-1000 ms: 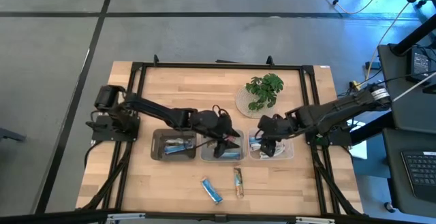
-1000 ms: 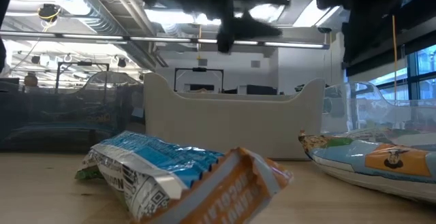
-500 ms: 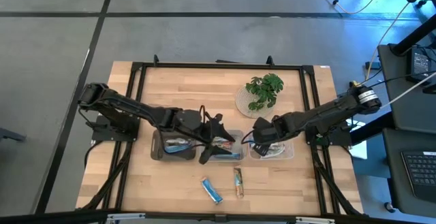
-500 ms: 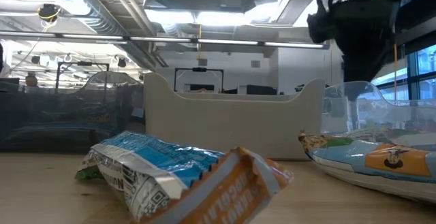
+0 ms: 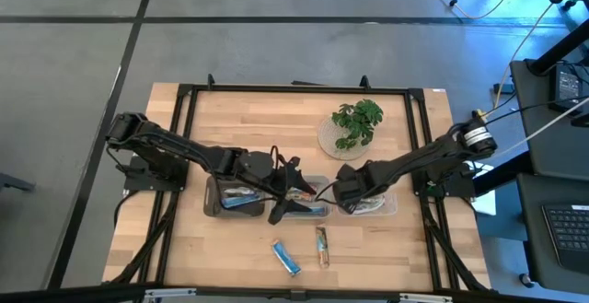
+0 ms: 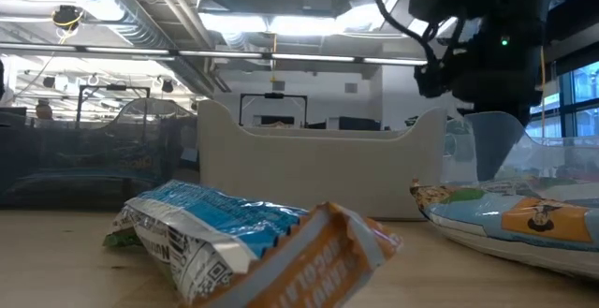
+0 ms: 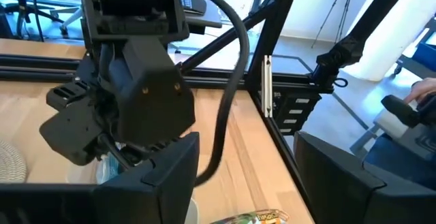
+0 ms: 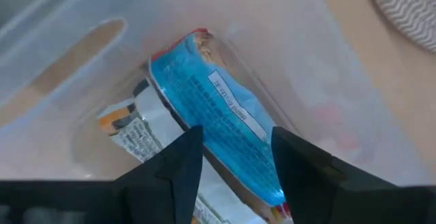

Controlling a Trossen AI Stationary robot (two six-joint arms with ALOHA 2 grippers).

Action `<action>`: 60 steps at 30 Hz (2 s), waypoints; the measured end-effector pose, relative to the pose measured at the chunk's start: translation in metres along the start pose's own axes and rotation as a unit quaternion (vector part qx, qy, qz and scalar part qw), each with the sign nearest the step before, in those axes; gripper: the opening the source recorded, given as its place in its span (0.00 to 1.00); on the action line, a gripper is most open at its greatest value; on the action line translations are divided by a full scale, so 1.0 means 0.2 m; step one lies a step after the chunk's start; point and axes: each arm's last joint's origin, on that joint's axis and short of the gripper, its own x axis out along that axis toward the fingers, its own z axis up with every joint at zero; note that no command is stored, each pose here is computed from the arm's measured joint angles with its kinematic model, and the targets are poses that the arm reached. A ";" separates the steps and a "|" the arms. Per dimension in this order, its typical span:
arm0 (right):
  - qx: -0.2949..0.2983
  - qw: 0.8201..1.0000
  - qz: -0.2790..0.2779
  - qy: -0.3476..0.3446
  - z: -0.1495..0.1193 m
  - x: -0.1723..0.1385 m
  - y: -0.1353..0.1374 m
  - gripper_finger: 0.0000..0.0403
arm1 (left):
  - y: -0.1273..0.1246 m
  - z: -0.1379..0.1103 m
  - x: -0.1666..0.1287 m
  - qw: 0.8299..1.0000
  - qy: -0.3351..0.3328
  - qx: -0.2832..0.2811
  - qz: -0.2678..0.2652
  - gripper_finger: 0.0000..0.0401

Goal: Pick and place Granola Bars by type
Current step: Put the red granola bar into the gray bin

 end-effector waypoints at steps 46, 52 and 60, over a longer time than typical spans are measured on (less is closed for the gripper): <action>-0.024 0.998 -0.031 0.056 0.07 -0.13 0.06 0.06 | 0.00 0.00 0.00 1.000 0.003 0.026 0.001 0.57; -0.015 0.999 0.019 0.028 0.17 -0.30 0.13 0.06 | 0.00 0.02 -0.07 0.999 0.028 0.030 0.007 0.58; -0.022 0.985 0.148 -0.091 0.33 -0.53 0.26 0.06 | -0.07 0.11 -0.27 0.999 0.027 0.025 -0.002 0.57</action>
